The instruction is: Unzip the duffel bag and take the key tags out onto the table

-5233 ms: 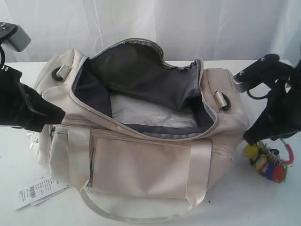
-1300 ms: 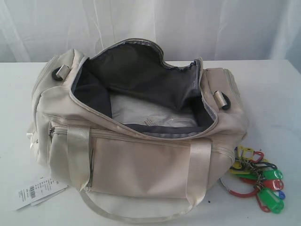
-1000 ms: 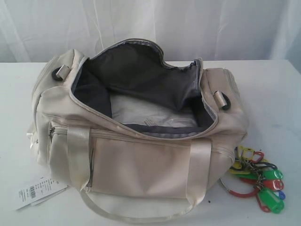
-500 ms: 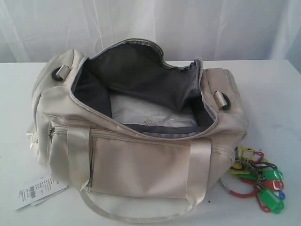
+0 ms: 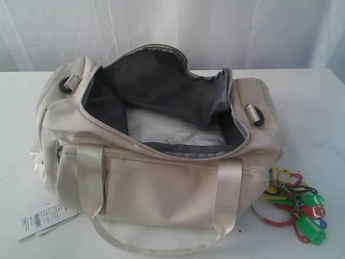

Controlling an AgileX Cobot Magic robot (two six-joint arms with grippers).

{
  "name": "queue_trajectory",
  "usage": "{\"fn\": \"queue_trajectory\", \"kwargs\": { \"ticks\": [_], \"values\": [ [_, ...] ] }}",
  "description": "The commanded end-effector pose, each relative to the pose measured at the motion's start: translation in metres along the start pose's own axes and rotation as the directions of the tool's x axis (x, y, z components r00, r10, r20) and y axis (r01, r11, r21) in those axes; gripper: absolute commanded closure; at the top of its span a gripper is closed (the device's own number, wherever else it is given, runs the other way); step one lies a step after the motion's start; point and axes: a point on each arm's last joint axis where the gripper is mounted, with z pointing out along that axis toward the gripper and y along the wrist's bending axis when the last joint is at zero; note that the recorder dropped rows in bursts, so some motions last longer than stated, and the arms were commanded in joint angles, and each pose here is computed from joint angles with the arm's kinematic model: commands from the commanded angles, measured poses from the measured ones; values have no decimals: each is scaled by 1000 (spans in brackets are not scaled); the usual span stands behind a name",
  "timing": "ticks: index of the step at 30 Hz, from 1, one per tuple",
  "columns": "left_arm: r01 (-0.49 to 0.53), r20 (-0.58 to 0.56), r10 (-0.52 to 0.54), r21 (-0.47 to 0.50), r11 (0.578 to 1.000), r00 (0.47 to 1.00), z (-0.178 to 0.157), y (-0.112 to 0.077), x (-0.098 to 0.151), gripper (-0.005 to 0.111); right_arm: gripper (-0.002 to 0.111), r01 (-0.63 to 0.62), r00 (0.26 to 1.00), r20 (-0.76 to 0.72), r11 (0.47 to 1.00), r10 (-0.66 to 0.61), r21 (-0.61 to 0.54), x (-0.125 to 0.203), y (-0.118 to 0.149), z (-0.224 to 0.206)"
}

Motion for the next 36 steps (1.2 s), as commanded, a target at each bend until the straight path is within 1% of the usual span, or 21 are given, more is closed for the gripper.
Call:
{"fn": "queue_trajectory", "kwargs": {
  "ticks": [1,3,4,6,8,9,10,11,13,15,16,32,34,36],
  "values": [
    [26,-37,-29,-59,998,999,19,6,36,107,108,11,1000,5,1000,-11,5,0,0,-1],
    [-7,-85,0,-87,996,996,25,8,53,107,108,11,1000,5,1000,-11,5,0,0,-1],
    [-31,-80,22,-105,994,997,25,10,52,107,108,11,1000,5,1000,-11,5,0,0,-1],
    [-58,-25,55,-162,985,998,25,15,47,107,108,11,1000,6,1000,-11,5,0,0,-1],
    [-132,-31,128,-201,971,991,24,19,46,107,108,11,1000,6,1000,-11,5,0,0,-1],
    [-200,-52,193,-224,954,980,24,21,46,107,108,11,1000,6,1000,-11,5,0,0,-1],
    [-287,-92,272,-242,927,958,23,24,47,107,108,11,1000,6,1000,-11,5,0,0,-1],
    [-372,-132,349,-258,891,928,22,26,48,107,108,11,1000,6,1000,-11,5,0,0,-1],
    [-498,-197,458,-273,823,867,21,31,49,107,108,11,1000,6,1000,-11,5,0,0,-1],
    [-574,-238,523,-279,770,818,20,33,49,107,108,11,1000,6,1000,-11,5,0,0,-1],
    [-589,-244,537,-282,757,807,19,34,49,107,108,11,1000,6,1000,-11,5,0,0,-1],
    [-589,-250,535,-277,759,807,19,34,49,107,108,11,1000,6,1000,-11,5,0,0,-1],
    [-579,-323,501,-222,785,803,19,33,58,107,108,11,1000,6,1000,-11,5,0,0,-1],
    [-513,-377,423,-181,839,824,18,31,67,107,108,11,1000,6,1000,-11,5,0,0,-1]
  ]
}}
